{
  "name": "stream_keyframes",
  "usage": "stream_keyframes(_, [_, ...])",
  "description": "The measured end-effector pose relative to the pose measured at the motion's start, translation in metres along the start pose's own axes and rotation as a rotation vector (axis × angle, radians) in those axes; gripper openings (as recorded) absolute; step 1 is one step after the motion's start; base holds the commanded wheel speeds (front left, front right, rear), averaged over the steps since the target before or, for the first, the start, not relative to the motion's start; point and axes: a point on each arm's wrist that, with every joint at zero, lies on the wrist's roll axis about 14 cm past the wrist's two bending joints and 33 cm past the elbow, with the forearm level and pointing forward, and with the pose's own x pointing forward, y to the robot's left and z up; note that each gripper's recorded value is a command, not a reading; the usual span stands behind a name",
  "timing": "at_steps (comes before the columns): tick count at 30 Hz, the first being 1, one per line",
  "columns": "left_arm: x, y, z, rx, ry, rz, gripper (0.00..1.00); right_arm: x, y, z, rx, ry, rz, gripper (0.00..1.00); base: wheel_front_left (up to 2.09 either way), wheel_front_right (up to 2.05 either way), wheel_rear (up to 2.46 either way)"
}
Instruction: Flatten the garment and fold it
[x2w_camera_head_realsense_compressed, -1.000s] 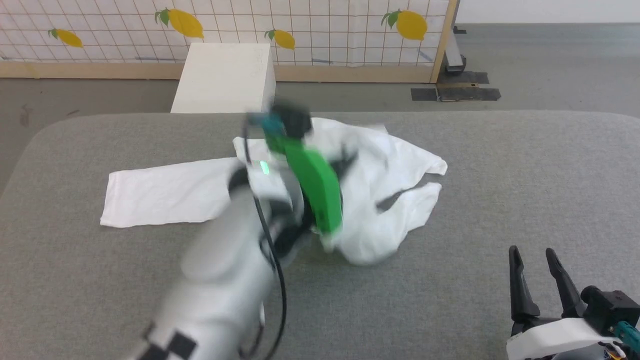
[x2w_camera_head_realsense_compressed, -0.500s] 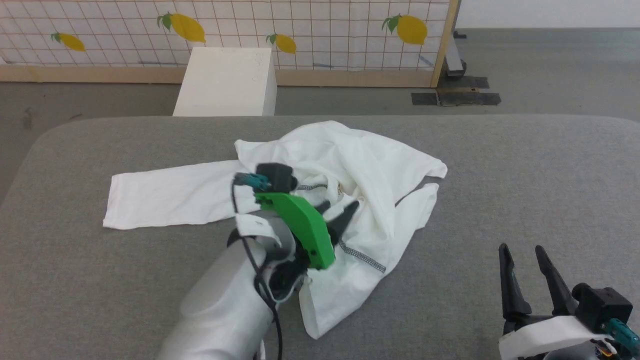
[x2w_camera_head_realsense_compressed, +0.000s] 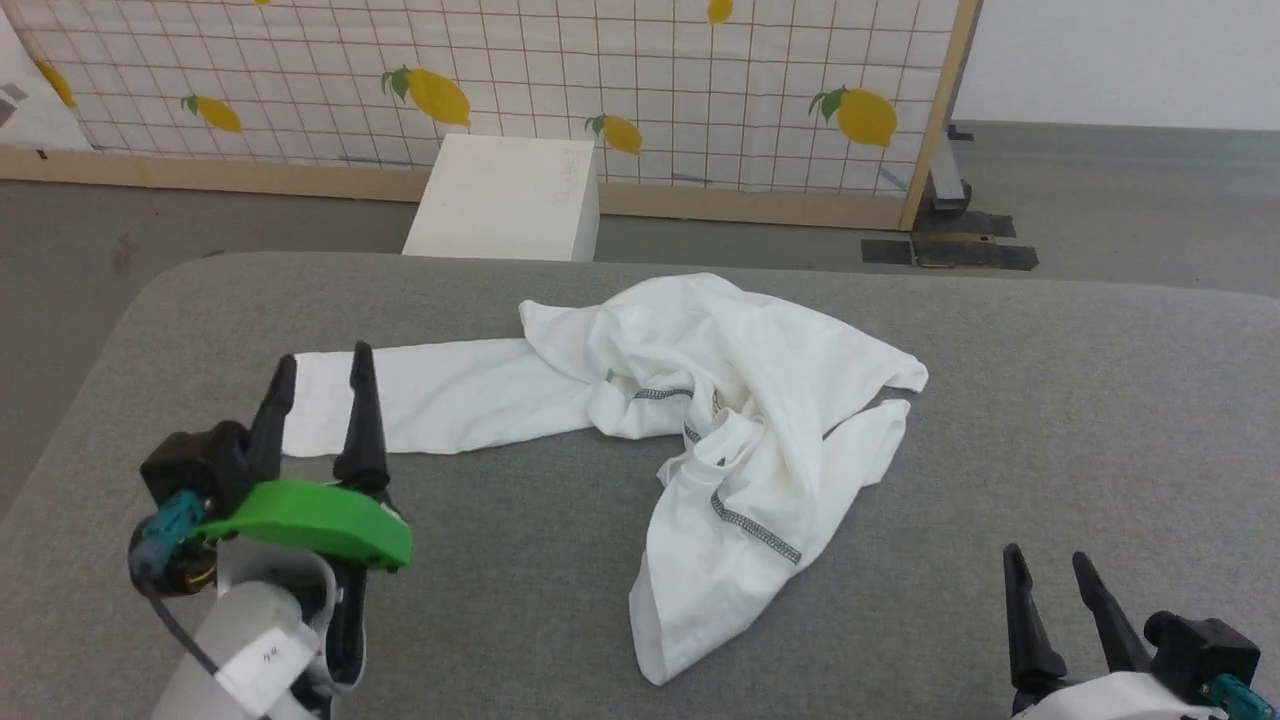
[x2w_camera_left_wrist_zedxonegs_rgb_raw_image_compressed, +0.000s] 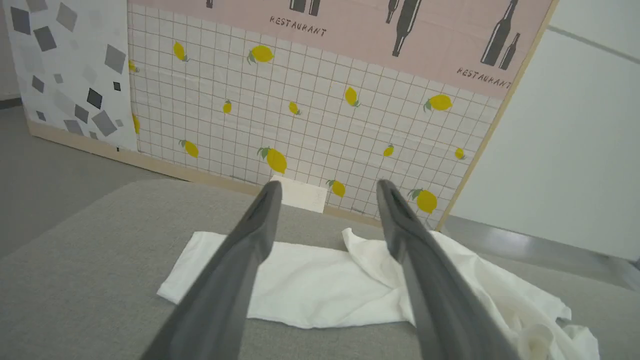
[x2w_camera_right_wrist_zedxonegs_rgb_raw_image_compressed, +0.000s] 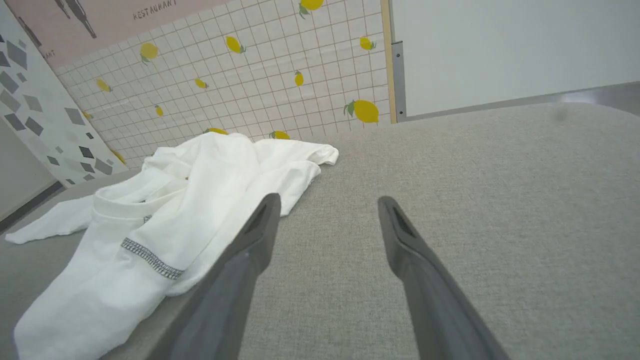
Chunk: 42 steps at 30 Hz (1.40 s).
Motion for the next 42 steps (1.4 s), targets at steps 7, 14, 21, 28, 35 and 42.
stream_keyframes(7, [-0.044,0.003,-0.007,0.108,-0.02,0.036,1.0,0.004,-0.004,-0.041,0.02,0.225,-0.018,1.0,0.0,0.0,0.0])
stream_keyframes(14, [-0.048,0.008,-0.019,0.132,0.008,0.048,1.0,0.059,0.042,-0.041,-0.124,0.458,0.123,1.0,0.0,0.0,0.0])
stream_keyframes(21, [-0.033,0.004,-0.025,0.125,0.012,0.032,1.0,0.078,0.064,-0.077,-0.323,0.763,0.19,1.0,0.0,0.0,0.0])
stream_keyframes(28, [-0.027,0.019,-0.035,0.13,0.036,0.077,1.0,0.088,0.08,-0.106,-0.355,0.836,0.252,0.32,0.0,0.0,0.0])
stream_keyframes(35, [-0.026,0.029,-0.042,0.138,0.058,0.099,1.0,0.103,0.073,-0.098,-0.26,0.754,0.217,0.0,0.0,0.0,0.0])
stream_keyframes(42, [-0.024,0.022,-0.032,0.123,0.022,0.081,1.0,0.12,-0.064,-0.003,-0.303,0.566,-0.107,0.0,0.0,0.0,0.0])
